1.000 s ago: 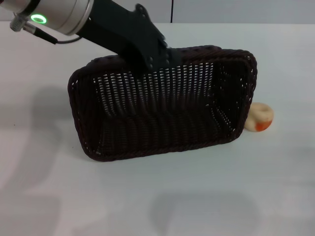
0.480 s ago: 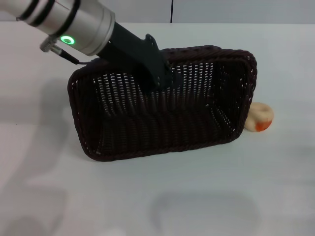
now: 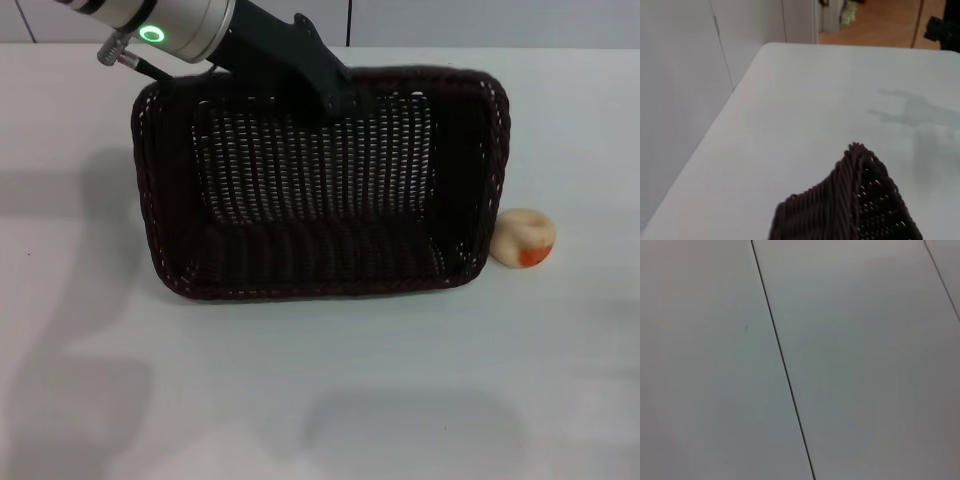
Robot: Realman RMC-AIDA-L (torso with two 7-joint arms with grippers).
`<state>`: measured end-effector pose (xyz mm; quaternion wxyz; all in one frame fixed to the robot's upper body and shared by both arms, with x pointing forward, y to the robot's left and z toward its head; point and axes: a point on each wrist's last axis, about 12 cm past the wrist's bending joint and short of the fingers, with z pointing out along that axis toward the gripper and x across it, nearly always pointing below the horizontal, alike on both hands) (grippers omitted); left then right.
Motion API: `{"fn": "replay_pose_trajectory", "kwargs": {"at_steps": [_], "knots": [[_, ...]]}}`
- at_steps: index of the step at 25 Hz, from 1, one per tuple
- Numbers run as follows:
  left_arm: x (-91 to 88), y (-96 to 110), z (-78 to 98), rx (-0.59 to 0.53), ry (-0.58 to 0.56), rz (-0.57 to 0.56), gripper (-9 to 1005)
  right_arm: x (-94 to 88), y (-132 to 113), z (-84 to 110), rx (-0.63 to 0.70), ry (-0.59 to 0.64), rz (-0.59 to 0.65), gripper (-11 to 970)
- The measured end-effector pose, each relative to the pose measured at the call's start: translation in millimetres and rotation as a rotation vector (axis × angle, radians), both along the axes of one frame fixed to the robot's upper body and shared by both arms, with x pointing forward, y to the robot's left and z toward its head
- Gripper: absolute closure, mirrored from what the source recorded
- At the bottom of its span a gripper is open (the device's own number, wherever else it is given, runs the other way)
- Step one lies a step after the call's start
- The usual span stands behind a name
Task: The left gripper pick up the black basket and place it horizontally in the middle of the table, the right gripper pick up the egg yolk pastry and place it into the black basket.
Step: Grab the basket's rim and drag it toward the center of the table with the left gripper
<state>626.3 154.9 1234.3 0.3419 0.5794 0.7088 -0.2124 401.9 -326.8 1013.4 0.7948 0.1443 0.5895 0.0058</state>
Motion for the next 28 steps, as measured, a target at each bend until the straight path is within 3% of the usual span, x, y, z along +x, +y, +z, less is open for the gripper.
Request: {"fn": "replay_pose_trajectory", "kwargs": {"at_steps": [6, 17, 28], "knots": [[-3.7, 12, 3.8, -0.056, -0.052, 0.053, 966, -0.3, 1, -0.1, -0.001, 0.0, 0.005, 113], [17.7, 7, -13.5, -0.057, -0.044, 0.104, 959, -0.1, 2, -0.2, -0.003, 0.002, 0.019, 113], [16.4, 15, -7.4, -0.104, -0.127, 0.123, 951, -1.3, 3, -0.6, -0.003, 0.004, 0.021, 113]]}}
